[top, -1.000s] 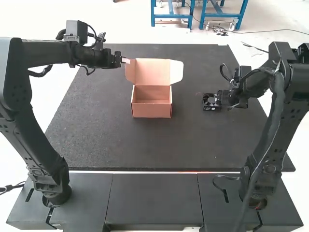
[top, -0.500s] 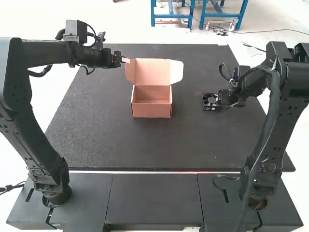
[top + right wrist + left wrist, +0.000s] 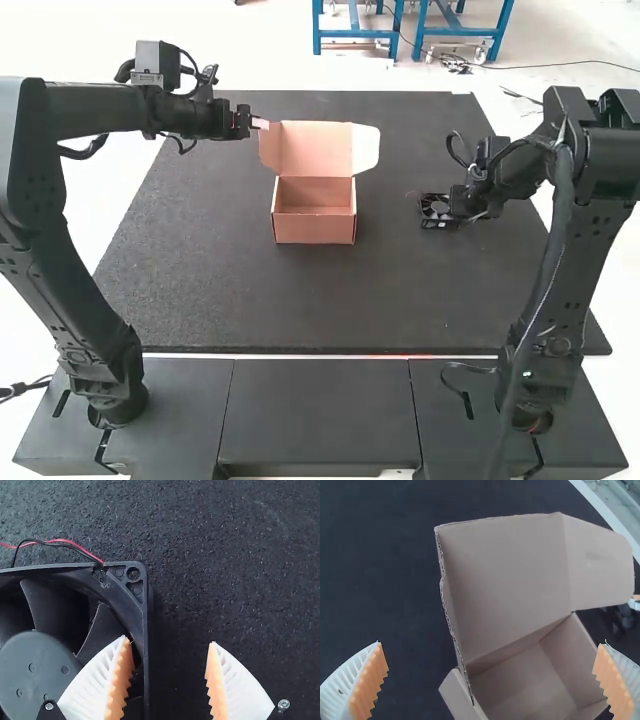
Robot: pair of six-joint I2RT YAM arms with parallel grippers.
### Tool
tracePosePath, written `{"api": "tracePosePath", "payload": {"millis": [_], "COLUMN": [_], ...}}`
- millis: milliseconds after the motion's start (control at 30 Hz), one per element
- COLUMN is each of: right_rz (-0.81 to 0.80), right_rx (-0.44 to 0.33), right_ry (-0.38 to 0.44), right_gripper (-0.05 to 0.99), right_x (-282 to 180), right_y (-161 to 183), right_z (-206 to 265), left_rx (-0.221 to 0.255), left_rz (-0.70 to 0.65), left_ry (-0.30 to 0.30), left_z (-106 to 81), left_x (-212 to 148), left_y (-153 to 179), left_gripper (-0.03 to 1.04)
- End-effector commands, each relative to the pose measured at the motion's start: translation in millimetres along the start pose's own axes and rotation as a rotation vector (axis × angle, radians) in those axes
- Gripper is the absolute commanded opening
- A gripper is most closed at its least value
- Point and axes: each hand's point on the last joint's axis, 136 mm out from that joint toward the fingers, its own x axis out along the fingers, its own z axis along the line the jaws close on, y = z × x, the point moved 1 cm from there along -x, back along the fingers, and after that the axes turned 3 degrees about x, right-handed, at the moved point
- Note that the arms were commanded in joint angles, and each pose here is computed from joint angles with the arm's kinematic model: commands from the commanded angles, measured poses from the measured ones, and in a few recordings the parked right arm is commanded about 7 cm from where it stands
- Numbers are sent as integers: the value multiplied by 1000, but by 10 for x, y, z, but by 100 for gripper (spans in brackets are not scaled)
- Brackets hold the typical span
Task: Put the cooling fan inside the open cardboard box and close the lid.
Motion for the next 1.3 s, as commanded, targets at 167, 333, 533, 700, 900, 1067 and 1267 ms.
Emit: {"api": "tracePosePath", "payload": {"millis": [167,333,533,700,900,1067,1267], "right_rz": [445,378,288,261,250,181,156], "right_rx": [-126,-126,-125,-117,-114,-121,-158], "right_ry": [-81,-85,-86,-87,-106,-148,-226], "right_gripper": [-2,-2,-2,-2,-2,-2,-2], "right_x": [297,238,54,-45,-160,-446,-879], "right_y": [1408,1123,736,641,544,221,-47], "right_z": [231,250,292,302,327,406,542], "left_rx": [10,8,6,-2,-4,-8,3], "left_rz": [-24,-20,-21,-21,-18,-11,-12], "left_ry": [-10,-9,-11,-11,-9,-9,3], "left_z": [127,125,118,111,84,67,-28], "left_x": [16,35,38,27,-1,-27,-35], "left_y": [-106,-90,-103,-131,-156,-146,-160], "left_gripper": [97,97,97,97,97,97,97]}}
